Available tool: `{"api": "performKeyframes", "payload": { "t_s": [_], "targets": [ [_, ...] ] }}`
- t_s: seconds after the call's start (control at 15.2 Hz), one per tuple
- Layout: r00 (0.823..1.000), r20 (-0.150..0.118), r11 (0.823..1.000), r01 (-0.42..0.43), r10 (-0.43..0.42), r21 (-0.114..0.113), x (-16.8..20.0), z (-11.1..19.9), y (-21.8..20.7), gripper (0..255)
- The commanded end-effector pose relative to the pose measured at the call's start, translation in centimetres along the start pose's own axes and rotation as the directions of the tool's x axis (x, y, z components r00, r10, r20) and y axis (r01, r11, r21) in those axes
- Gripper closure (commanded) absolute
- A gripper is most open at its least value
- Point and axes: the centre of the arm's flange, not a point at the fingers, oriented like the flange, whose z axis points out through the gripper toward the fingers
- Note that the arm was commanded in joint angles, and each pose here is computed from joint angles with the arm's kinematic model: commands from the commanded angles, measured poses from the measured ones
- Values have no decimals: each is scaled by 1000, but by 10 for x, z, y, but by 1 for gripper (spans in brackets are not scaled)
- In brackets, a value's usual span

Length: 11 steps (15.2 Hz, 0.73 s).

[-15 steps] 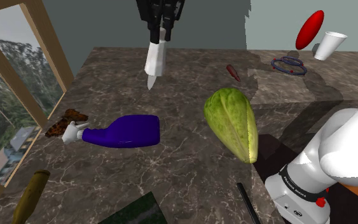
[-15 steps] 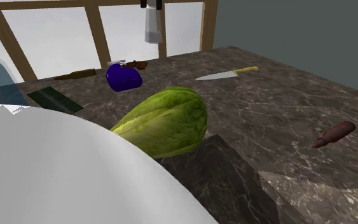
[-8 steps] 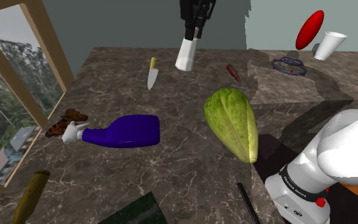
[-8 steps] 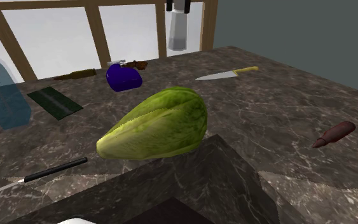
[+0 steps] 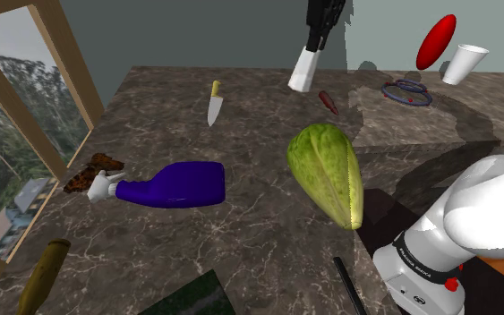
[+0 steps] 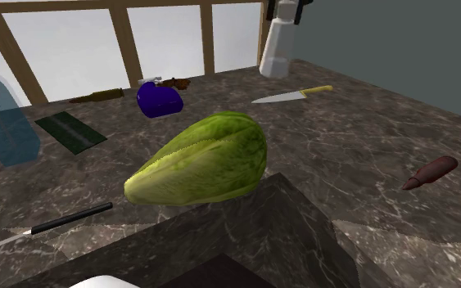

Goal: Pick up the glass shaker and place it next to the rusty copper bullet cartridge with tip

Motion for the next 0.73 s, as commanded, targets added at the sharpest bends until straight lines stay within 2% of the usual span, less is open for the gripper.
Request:
{"api": "performKeyframes", "payload": {
  "t_s": [0.0,0.66],
  "targets": [
    [1000,0,1000,1,-1,0,-11,-3,22,255],
    [1000,0,1000,1,-1,0,-68,-14,141,255]
  ]
}}
